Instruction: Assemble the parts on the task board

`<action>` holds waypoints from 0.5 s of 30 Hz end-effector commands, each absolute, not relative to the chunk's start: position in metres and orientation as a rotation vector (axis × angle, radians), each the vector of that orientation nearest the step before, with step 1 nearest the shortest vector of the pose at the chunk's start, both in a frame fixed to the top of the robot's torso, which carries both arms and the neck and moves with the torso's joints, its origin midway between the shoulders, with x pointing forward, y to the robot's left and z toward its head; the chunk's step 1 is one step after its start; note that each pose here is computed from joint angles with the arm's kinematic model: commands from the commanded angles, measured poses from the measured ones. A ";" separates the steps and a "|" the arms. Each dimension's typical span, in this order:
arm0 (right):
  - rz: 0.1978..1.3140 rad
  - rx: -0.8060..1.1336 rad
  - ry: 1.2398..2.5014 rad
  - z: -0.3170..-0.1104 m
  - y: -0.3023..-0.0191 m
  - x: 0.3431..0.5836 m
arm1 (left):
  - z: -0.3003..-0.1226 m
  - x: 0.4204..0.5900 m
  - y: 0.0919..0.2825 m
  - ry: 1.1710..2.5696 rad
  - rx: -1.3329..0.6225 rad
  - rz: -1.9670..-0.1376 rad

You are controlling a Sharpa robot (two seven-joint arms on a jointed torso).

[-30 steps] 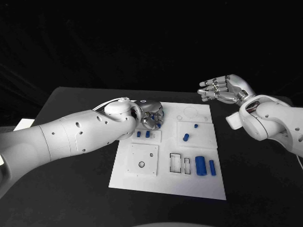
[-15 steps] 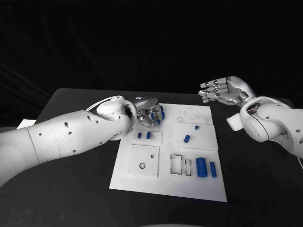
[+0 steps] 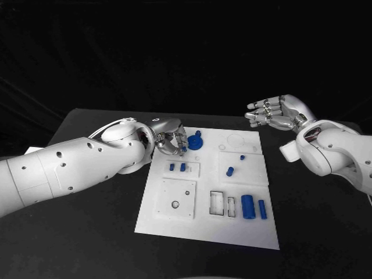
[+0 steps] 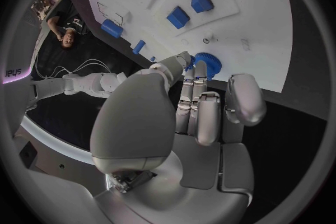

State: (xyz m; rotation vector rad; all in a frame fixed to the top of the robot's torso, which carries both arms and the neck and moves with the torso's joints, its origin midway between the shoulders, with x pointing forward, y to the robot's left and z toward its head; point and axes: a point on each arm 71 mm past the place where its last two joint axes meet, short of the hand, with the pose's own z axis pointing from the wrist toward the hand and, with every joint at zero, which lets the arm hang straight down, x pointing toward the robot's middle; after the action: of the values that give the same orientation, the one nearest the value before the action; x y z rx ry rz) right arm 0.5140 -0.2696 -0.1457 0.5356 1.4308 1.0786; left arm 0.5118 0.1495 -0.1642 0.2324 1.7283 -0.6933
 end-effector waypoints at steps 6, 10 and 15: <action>1.093 0.526 1.434 -0.146 -0.268 0.514 | -0.165 0.511 0.157 1.745 0.202 -0.691; 1.093 0.526 1.434 -0.146 -0.268 0.514 | -0.168 0.514 0.161 1.756 0.193 -0.673; 1.095 0.525 1.435 -0.146 -0.267 0.514 | -0.172 0.516 0.164 1.773 0.188 -0.660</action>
State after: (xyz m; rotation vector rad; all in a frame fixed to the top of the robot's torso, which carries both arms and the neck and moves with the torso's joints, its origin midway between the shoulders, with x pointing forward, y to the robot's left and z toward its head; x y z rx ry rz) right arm 0.5140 -0.2688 -0.1459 0.5353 1.4315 1.0801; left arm 0.5161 0.1649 -0.1699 0.1891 1.7508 -0.6599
